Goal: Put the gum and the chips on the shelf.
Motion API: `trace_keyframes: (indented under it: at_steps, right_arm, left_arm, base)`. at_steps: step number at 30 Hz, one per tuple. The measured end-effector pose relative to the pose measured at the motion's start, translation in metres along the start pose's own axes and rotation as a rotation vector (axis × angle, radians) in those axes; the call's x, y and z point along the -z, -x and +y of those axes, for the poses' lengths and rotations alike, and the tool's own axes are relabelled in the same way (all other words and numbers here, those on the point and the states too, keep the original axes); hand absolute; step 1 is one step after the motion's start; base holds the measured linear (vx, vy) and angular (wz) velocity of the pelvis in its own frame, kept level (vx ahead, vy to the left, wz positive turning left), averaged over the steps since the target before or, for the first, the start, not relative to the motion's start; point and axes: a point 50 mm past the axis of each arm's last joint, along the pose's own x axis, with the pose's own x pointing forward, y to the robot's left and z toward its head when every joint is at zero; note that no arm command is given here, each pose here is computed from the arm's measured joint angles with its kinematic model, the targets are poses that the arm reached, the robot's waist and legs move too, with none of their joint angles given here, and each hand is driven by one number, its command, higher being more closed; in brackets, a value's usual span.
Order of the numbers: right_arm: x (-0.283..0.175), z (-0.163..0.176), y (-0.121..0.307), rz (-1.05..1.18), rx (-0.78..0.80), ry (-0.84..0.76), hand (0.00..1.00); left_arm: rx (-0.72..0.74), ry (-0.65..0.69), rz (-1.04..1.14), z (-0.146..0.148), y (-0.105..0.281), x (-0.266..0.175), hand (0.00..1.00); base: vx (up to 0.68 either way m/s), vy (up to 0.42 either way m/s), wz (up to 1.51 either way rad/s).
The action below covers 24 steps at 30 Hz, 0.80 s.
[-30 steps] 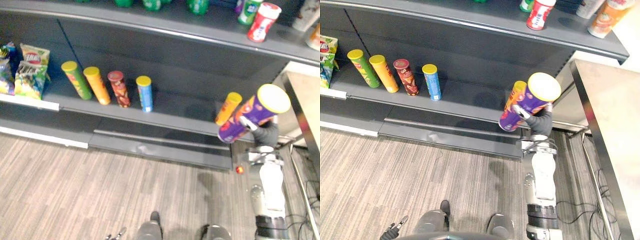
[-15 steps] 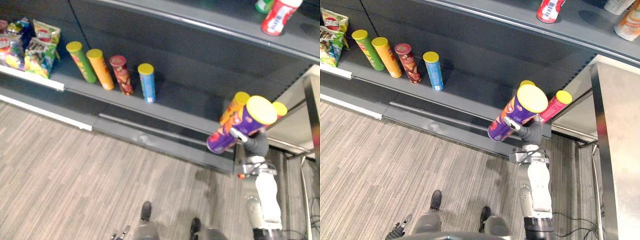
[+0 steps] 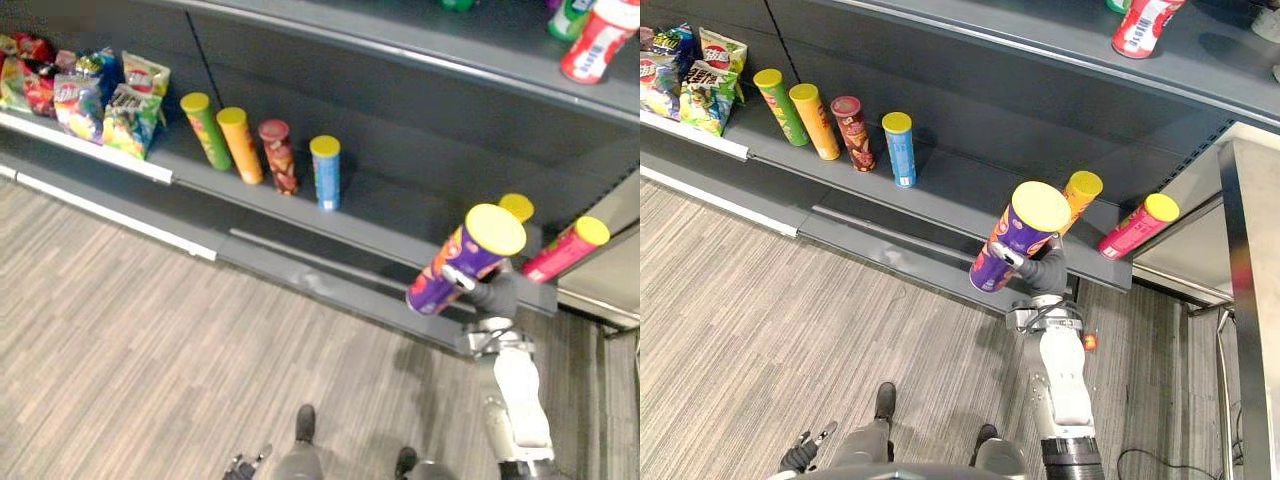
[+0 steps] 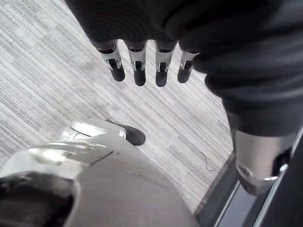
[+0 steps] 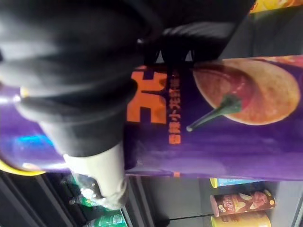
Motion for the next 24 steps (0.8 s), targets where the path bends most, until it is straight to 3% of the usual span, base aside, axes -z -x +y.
trace_keyframes:
  at_steps: [24]
  right_arm:
    - [0.021, 0.010, -0.003, 0.099, -0.080, 0.028, 1.00]
  left_arm:
    - [-0.020, -0.004, 0.002, 0.005, -0.001, -0.001, 0.00]
  base:
    - [0.00, 0.030, -0.01]
